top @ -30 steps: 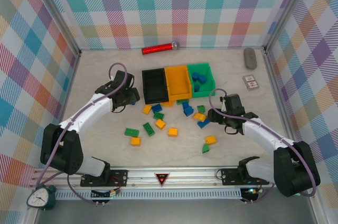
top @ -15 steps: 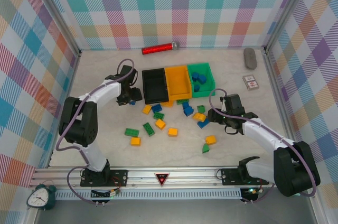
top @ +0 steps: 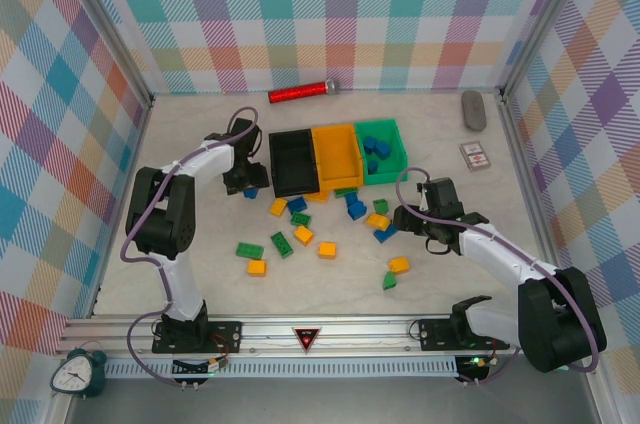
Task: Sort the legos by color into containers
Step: Pick up the lego from the middle-left of the table.
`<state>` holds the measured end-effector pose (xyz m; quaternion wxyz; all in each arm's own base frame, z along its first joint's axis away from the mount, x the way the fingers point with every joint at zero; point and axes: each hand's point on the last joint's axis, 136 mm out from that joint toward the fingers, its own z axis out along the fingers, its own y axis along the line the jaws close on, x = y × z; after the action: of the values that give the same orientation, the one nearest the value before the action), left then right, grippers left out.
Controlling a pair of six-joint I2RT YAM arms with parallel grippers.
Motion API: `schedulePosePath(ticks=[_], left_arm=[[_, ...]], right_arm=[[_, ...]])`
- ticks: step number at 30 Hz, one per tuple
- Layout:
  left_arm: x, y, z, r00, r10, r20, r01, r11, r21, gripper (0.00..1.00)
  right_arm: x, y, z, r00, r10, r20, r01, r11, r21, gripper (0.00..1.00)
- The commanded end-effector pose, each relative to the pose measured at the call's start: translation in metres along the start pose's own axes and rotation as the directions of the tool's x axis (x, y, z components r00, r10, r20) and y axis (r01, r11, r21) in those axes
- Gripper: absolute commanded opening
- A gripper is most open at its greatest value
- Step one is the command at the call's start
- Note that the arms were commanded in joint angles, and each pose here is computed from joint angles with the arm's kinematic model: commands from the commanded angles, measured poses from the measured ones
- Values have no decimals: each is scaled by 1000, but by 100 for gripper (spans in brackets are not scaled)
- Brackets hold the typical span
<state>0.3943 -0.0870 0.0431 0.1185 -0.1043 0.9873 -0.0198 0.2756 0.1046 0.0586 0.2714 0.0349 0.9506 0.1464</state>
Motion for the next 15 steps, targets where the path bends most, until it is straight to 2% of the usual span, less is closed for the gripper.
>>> schedulePosePath(ticks=[1, 5, 7, 15], left_arm=[[4, 5, 2, 999, 17, -31, -17, 1000, -6, 55], [8, 6, 3, 999, 19, -37, -20, 1000, -7, 48], [10, 5, 2, 999, 19, -38, -18, 1000, 4, 41], [10, 5, -10, 1000, 20, -2, -19, 1000, 23, 30]], right_arm=[[-3, 0, -1, 1000, 12, 17, -12, 1000, 0, 64], [-2, 0, -1, 1000, 13, 17, -13, 1000, -1, 64], [-3, 0, -1, 1000, 13, 18, -13, 1000, -1, 64], [-2, -1, -2, 1000, 12, 19, -12, 1000, 0, 64]])
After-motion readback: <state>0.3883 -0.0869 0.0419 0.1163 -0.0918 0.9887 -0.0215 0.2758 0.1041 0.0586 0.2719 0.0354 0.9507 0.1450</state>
